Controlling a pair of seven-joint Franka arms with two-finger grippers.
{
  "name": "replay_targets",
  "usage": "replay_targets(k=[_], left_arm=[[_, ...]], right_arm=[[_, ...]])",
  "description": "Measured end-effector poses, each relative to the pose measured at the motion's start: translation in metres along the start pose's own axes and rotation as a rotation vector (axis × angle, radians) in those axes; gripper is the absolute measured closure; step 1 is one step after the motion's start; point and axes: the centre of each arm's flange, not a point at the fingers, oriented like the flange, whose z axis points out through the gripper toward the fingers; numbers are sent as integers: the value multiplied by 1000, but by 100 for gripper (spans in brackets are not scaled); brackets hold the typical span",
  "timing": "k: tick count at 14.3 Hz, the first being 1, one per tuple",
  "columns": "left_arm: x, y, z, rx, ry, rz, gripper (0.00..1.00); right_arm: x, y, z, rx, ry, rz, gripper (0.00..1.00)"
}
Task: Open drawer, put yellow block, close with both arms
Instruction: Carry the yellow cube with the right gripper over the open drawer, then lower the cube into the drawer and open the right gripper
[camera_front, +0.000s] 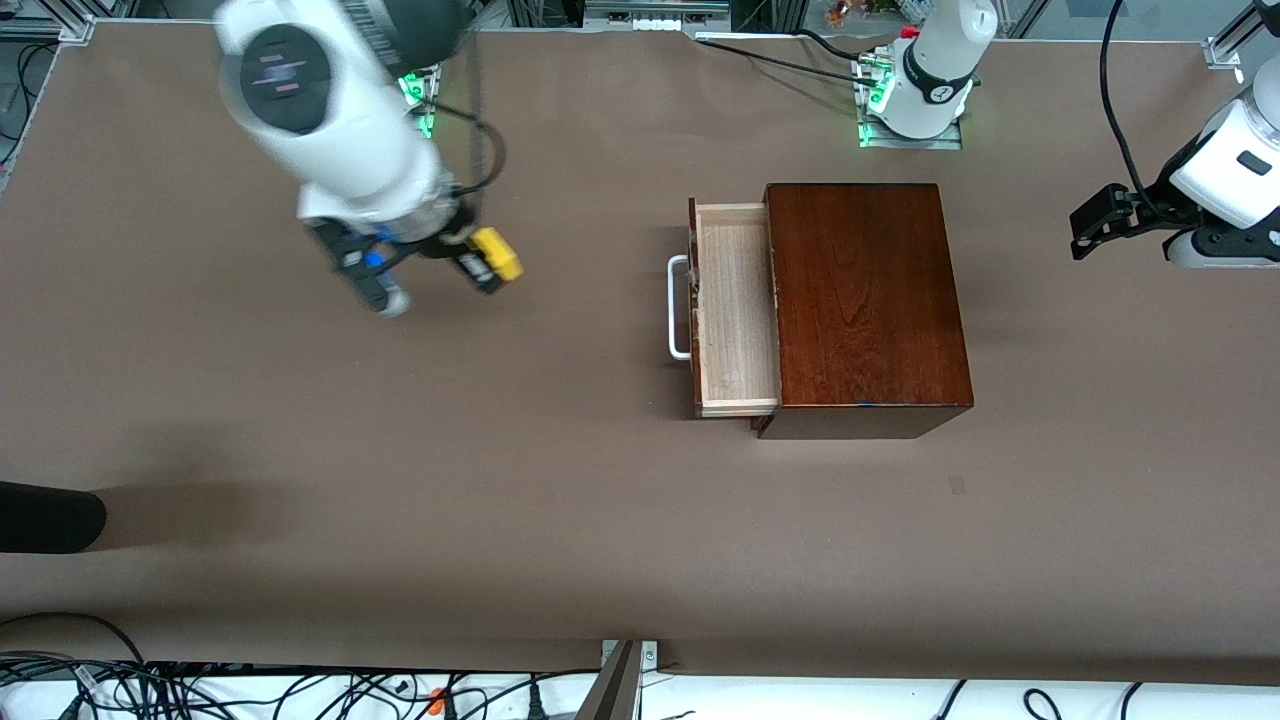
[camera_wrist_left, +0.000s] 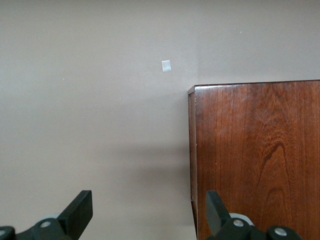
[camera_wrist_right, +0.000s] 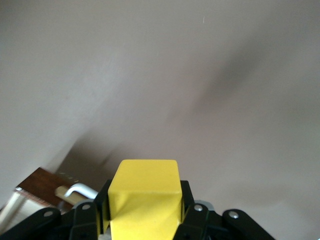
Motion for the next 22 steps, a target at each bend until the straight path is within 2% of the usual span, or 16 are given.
replay_targets(k=[4, 10, 15, 22], left_arm=[[0, 0, 0, 0, 0, 0, 0], [0, 0, 0, 0, -2, 0, 0], [0, 0, 0, 0, -2, 0, 0], [0, 0, 0, 0, -3, 0, 0]], right_arm=[[-87, -29, 34, 31, -15, 216, 44], [-167, -70, 81, 122, -81, 423, 44], [-201, -82, 129, 151, -114, 479, 44], [-202, -93, 219, 102, -94, 512, 44]])
